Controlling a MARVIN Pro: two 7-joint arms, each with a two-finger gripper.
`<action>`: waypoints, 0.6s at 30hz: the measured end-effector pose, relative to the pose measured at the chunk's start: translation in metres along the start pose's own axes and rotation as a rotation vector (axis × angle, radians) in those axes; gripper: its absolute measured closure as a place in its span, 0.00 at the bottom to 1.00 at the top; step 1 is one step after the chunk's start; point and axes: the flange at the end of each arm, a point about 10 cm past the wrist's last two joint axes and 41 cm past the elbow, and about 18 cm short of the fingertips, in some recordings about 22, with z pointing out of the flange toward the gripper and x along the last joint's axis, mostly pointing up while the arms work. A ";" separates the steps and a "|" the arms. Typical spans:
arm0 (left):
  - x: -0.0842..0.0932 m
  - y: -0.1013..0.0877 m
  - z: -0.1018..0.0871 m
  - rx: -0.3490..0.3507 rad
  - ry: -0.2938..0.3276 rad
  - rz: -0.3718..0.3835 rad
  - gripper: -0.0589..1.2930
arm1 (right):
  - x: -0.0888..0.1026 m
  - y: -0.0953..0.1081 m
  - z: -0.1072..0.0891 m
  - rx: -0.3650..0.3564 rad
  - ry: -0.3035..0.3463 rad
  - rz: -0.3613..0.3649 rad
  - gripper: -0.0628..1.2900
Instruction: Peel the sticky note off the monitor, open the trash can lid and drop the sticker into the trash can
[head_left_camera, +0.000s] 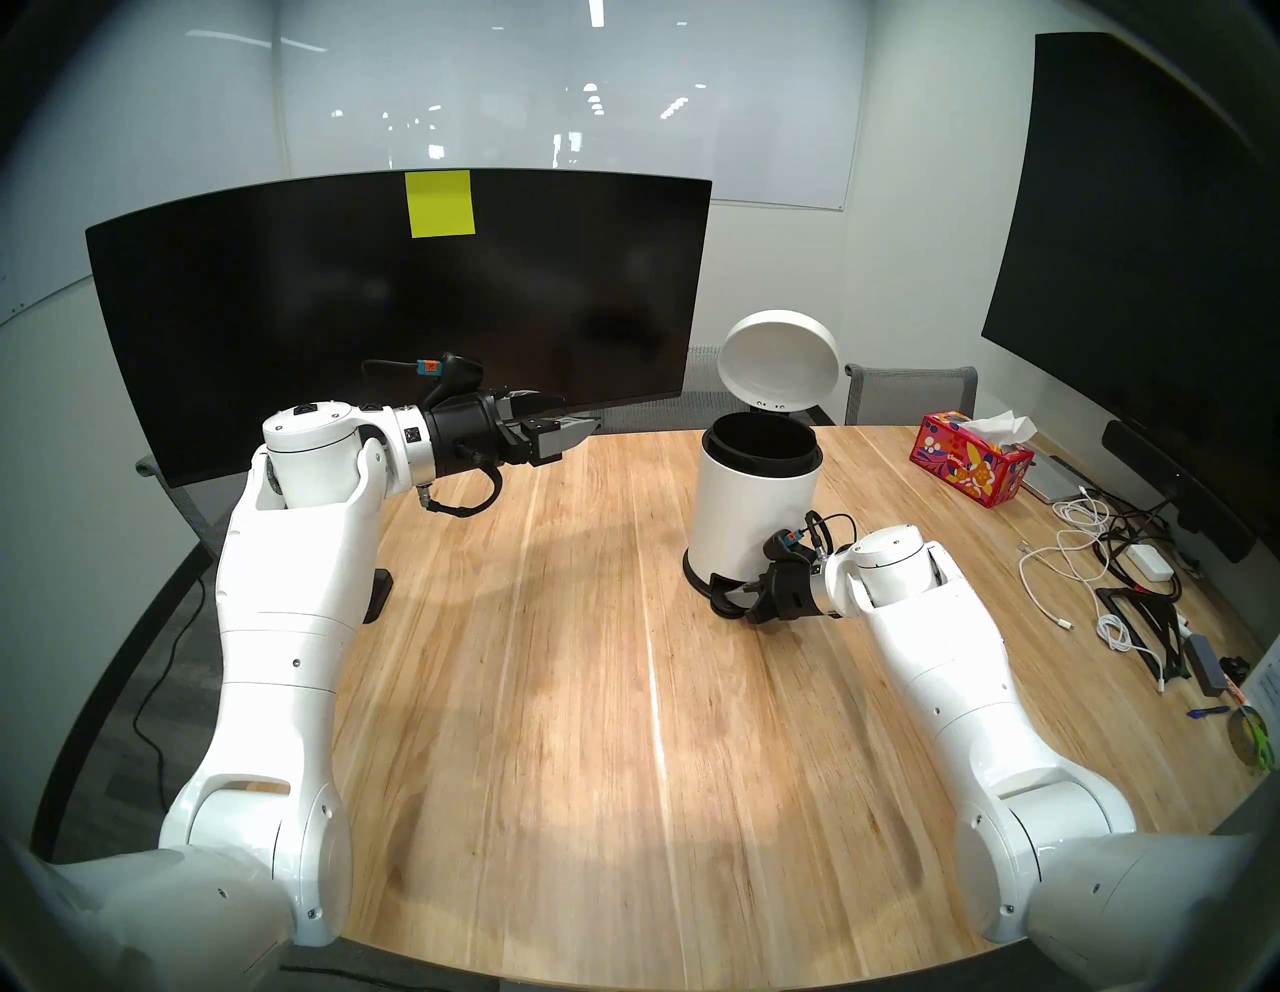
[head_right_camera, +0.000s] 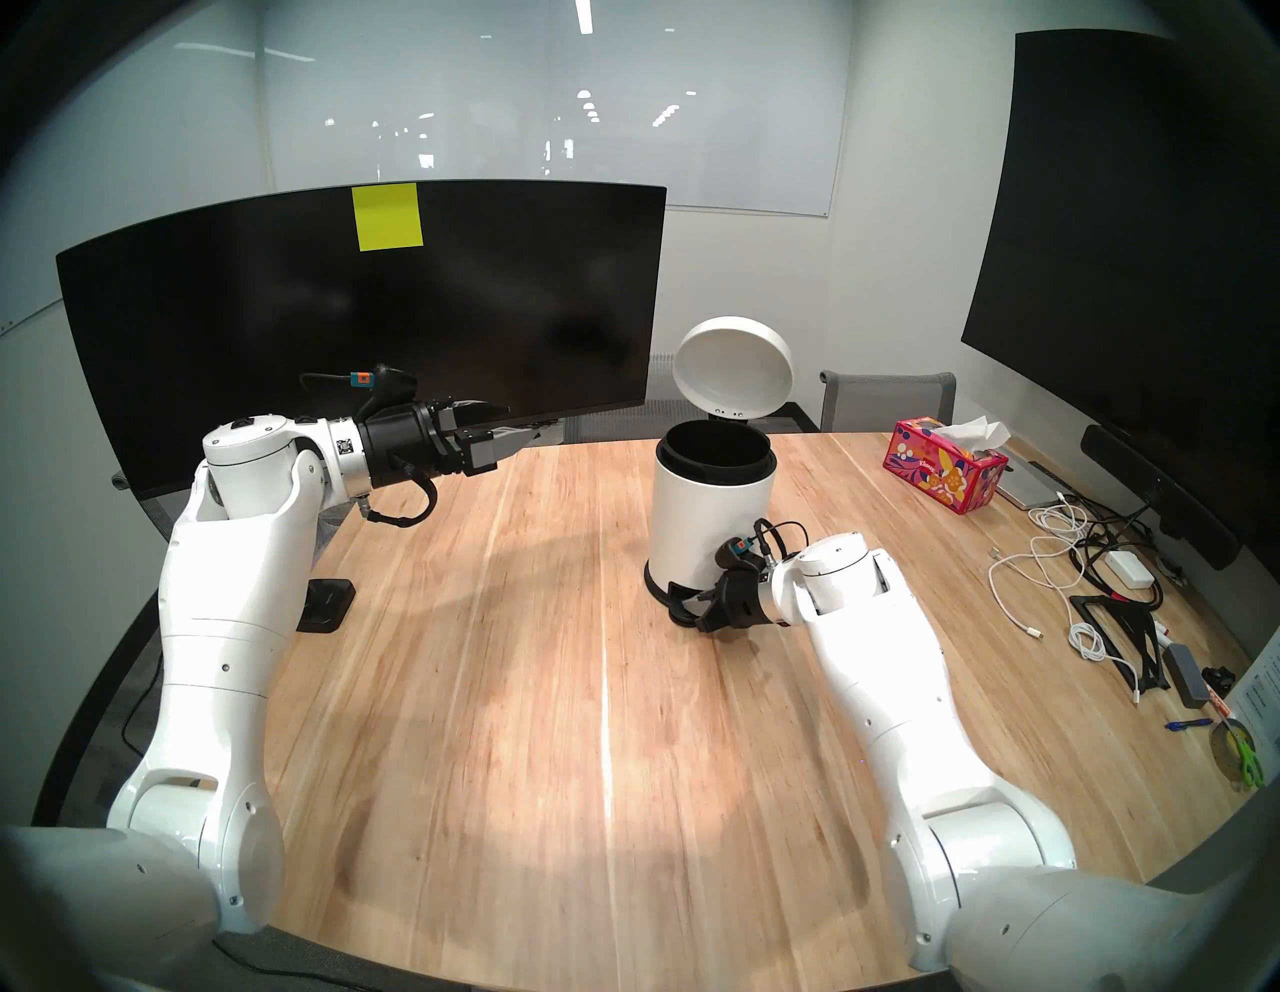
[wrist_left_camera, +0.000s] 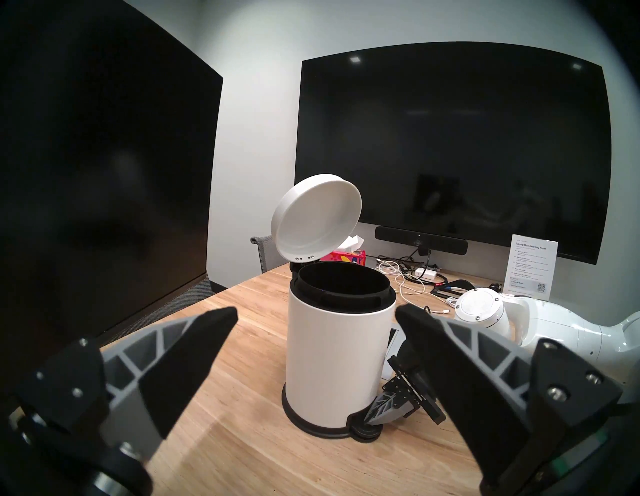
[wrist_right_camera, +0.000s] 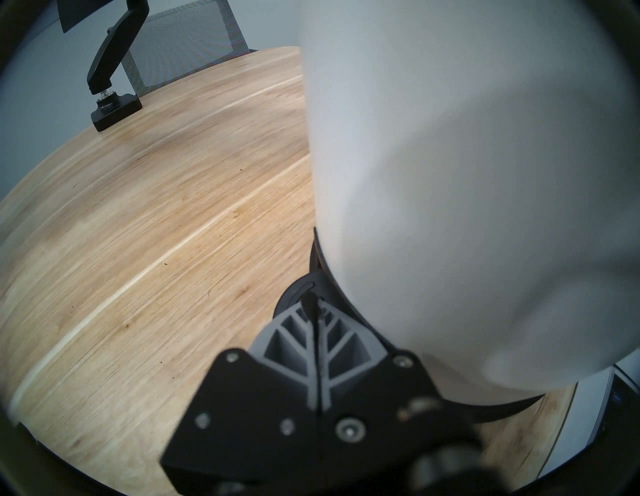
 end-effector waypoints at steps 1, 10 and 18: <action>0.000 0.000 0.000 0.000 0.000 0.000 0.03 | 0.000 0.000 0.000 0.000 0.000 0.000 0.97; 0.000 0.000 0.000 0.002 0.001 0.000 0.03 | 0.000 0.000 0.000 0.000 0.000 0.000 0.97; 0.000 0.000 0.000 0.003 0.001 0.000 0.03 | 0.000 0.000 0.000 0.000 0.000 0.000 0.97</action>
